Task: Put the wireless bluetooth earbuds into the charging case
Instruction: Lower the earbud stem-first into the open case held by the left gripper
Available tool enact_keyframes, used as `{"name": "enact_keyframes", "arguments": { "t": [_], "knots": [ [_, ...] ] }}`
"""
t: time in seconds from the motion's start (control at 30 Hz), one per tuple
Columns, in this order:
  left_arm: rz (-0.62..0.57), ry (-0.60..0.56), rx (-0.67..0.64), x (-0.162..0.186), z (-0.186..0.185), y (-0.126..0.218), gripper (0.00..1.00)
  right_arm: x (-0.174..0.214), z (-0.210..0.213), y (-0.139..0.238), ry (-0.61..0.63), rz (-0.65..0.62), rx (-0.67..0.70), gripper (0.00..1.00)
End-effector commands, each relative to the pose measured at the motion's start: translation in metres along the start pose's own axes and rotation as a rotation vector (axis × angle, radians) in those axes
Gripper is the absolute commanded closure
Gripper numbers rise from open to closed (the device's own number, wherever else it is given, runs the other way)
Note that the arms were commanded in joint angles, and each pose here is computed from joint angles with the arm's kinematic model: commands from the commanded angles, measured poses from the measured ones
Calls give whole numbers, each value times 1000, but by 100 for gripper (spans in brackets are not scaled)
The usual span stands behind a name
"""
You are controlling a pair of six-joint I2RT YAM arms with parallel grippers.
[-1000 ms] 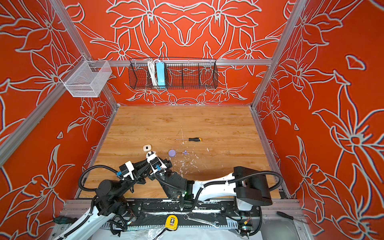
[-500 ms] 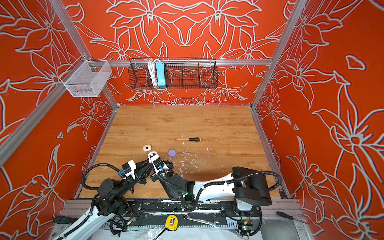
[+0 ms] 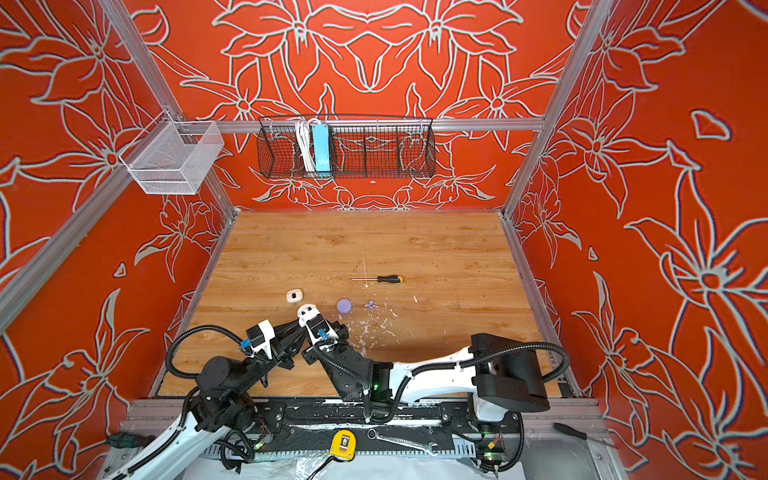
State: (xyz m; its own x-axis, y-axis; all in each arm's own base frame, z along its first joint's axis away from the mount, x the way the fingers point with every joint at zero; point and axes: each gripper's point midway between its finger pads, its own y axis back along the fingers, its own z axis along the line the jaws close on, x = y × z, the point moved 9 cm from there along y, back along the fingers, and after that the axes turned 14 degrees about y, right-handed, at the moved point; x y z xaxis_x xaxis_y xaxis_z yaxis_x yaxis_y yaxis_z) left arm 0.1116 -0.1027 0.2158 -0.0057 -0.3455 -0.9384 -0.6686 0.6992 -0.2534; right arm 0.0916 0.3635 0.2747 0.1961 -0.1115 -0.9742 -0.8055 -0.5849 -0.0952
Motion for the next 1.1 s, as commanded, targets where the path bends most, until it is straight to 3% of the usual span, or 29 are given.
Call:
{"name": "enact_keyframes", "arguments": {
  "t": [0.0,0.63,0.7,0.77,0.83,1.07],
  "knots": [
    [-118,-10,-3,-15,-2,2,100,12,4,5,26,47,11,93],
    [-119,-6,-5,-15,-1,2,100,21,23,7,-10,14,-21,92],
    [-119,-6,-3,-15,-2,2,100,19,24,6,1,22,-19,89],
    [-120,-7,-1,-16,-2,2,100,15,25,5,8,24,-27,76],
    [-119,-6,-3,-15,-2,2,100,11,24,5,6,24,-35,70],
    [-118,-3,-18,-15,0,2,100,1,19,12,-23,25,-57,66]
  ]
}}
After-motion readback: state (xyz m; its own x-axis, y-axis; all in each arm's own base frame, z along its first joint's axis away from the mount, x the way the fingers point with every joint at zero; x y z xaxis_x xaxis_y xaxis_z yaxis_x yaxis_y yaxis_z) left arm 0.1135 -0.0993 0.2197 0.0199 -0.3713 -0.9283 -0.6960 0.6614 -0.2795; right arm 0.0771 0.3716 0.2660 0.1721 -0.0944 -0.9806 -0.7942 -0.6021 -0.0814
